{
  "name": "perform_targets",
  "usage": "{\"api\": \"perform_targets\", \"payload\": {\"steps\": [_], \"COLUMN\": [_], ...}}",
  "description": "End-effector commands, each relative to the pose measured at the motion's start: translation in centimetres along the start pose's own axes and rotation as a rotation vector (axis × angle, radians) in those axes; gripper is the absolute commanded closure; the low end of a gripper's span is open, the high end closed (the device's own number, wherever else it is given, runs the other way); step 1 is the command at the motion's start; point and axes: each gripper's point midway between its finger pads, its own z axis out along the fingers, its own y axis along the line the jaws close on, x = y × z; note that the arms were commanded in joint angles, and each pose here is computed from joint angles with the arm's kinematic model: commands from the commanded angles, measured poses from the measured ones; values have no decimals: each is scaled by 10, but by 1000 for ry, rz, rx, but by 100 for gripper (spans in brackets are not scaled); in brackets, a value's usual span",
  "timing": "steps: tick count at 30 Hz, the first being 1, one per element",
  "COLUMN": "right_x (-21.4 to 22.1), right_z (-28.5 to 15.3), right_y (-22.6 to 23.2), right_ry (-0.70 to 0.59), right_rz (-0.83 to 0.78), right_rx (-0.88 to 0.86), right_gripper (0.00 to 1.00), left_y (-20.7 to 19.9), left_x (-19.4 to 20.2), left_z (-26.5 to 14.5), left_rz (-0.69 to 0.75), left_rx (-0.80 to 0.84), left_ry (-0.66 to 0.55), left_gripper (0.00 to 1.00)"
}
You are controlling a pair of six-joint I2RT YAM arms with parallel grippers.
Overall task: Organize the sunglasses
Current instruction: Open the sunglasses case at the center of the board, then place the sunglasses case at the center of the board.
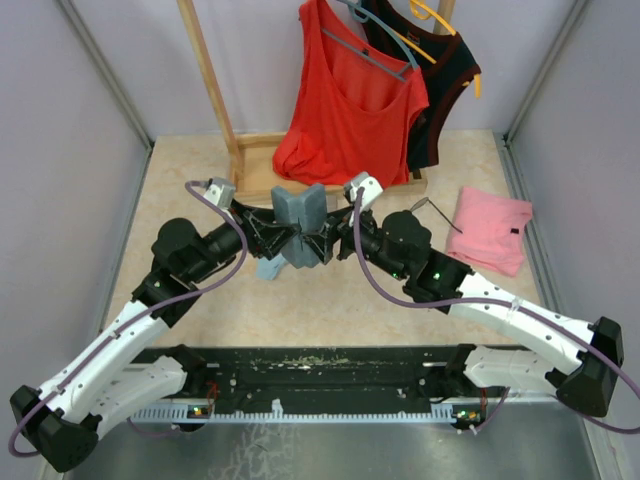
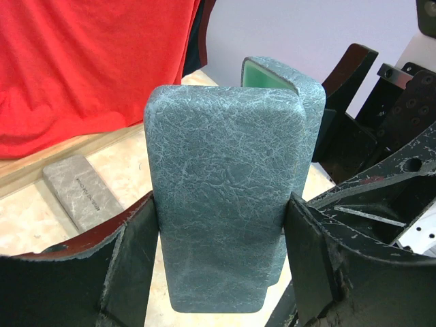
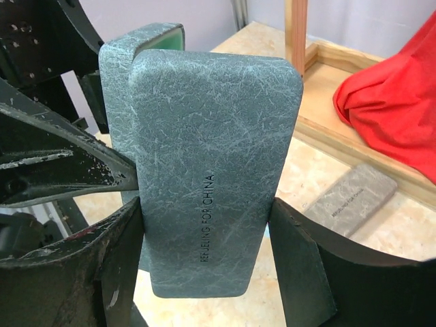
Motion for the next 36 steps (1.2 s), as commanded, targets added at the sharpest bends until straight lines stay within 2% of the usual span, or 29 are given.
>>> {"api": "perform_targets", "payload": {"steps": [1, 8, 11, 16, 20, 26, 33, 36], "right_x": [-36, -36, -36, -21, 3, 59, 94, 106], "right_z": [-3, -4, -5, -14, -28, -54, -71, -75], "right_y": [-32, -26, -22, -32, -54, -82, -95, -99], "right_ry": [-86, -101, -98, -28, 124, 422, 707, 807], "right_rz": [-3, 2, -6, -51, -101, -184, -442, -604], "right_rx": [190, 155, 128, 173, 287, 495, 726, 828], "right_gripper": [100, 100, 100, 100, 100, 100, 100, 100], "left_y": [-21, -23, -25, -17, 11, 57, 68, 77], "left_x": [-22, -18, -15, -10, -2, 15, 17, 5], "left_z": [-10, -10, -9, -14, -22, -46, -66, -80], "left_rz": [38, 18, 13, 18, 26, 30, 56, 51], "left_rx": [75, 91, 106, 57, -101, -362, -442, -524], "left_ry": [-56, -50, -38, -11, 17, 53, 45, -5], "left_gripper": [33, 5, 1, 1, 1, 1, 1, 1]}}
